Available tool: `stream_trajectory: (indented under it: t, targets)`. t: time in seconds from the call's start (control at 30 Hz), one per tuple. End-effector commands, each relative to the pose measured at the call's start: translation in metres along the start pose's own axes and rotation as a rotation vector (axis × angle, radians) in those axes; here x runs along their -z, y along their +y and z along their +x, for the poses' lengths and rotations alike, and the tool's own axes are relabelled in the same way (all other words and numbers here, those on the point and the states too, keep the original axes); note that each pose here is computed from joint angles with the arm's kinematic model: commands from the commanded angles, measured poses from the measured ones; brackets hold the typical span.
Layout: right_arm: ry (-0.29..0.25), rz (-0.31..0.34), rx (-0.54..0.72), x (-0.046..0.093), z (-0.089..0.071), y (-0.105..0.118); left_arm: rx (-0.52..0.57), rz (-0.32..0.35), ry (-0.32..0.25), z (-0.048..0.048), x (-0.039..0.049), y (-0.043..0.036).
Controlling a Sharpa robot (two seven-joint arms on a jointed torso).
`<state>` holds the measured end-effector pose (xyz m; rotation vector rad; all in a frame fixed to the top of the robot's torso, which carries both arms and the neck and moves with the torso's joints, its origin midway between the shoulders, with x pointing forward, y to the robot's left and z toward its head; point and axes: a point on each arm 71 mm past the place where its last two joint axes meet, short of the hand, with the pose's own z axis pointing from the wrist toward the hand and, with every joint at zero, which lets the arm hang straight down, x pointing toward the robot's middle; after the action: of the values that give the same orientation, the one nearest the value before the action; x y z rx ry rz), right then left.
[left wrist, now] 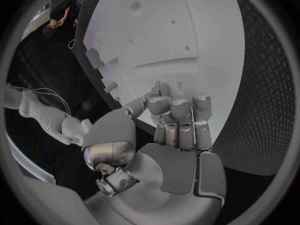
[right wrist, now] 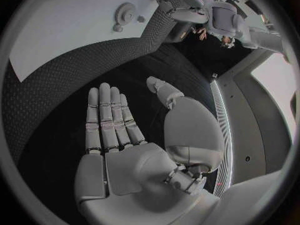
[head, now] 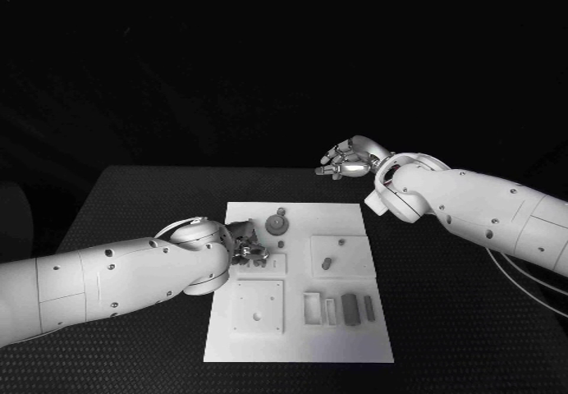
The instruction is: Assemble the parts on the task board
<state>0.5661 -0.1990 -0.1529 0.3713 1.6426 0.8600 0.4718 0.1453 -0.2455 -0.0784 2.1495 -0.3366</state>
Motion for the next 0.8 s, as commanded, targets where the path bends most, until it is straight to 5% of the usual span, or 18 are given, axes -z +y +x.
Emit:
stream_trajectory:
  t: [0.03, 0.8]
  targets:
    - [0.013, -0.011, -0.002, 0.0004, 0.0013, 0.0009, -0.01, 0.01, 0.004, 0.0018, 0.0003, -0.0021]
    - [0.014, -0.01, -0.004, 0.0005, 0.0016, 0.0002, -0.017, 0.007, 0.021, 0.0054, 0.0002, -0.0015]
